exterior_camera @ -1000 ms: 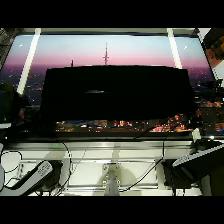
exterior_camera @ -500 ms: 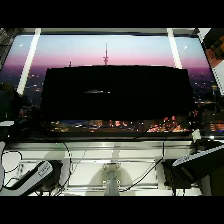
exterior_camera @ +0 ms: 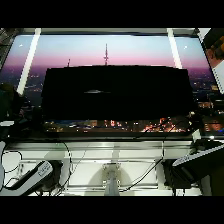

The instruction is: Fold the clothes and pants, and hang the long-sleeved shirts on hangers.

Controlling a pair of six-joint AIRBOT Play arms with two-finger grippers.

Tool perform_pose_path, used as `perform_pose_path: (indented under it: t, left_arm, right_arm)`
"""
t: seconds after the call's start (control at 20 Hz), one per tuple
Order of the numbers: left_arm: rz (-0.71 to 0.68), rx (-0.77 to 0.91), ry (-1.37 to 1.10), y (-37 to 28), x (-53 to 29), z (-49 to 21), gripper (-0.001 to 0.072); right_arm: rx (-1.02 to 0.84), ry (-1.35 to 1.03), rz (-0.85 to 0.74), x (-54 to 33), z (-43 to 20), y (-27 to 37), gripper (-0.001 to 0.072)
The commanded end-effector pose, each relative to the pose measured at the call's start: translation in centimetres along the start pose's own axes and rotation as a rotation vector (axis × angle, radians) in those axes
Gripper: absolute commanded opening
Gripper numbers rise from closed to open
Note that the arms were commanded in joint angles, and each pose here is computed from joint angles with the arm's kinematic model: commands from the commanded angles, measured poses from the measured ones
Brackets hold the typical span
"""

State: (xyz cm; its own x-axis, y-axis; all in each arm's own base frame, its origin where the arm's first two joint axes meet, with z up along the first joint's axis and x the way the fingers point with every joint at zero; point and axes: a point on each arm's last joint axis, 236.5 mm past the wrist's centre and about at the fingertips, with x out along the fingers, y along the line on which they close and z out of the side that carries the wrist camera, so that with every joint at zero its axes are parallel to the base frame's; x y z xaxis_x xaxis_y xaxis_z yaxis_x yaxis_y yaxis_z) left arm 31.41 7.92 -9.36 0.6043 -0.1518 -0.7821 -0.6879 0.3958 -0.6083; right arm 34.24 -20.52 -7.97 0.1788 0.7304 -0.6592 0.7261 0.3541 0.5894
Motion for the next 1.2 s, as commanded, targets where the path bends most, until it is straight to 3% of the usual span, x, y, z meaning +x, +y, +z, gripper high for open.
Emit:
perform_pose_path:
  t: [0.0,0.05,0.4,0.45,0.55,0.75,1.15]
  left_arm:
    - [-0.002,0.002,0.005,-0.1,0.0,-0.1,0.0009]
    - [-0.002,0.002,0.008,-0.1,0.0,-0.2,0.0008]
    - [-0.003,0.002,0.011,-0.1,0.0,-0.3,0.0009]
    - [-0.002,0.002,0.012,-0.1,0.0,-0.3,0.0009]
    - [-0.002,0.001,0.012,-0.1,0.0,-0.3,0.0009]
    - [-0.003,0.057,-0.009,-0.2,0.0,0.2,0.0008]
    - [-0.125,0.382,-0.219,-6.7,-7.1,2.5,0.0006]
  right_arm:
    - [0.037,0.016,-0.119,1.1,-0.1,-1.4,0.0630]
    - [0.043,0.023,-0.171,1.4,-0.2,-2.0,0.0699]
    - [-0.030,-0.062,-0.214,3.6,2.2,-0.1,0.0675]
    - [-0.044,-0.056,-0.216,3.9,2.1,0.2,0.0575]
    - [-0.069,-0.032,-0.213,4.3,1.6,0.8,0.0013]
    - [-0.189,0.025,-0.072,4.0,-0.6,4.8,0.0016]
    - [-0.343,-0.121,-0.082,-3.8,-5.3,8.8,0.0016]
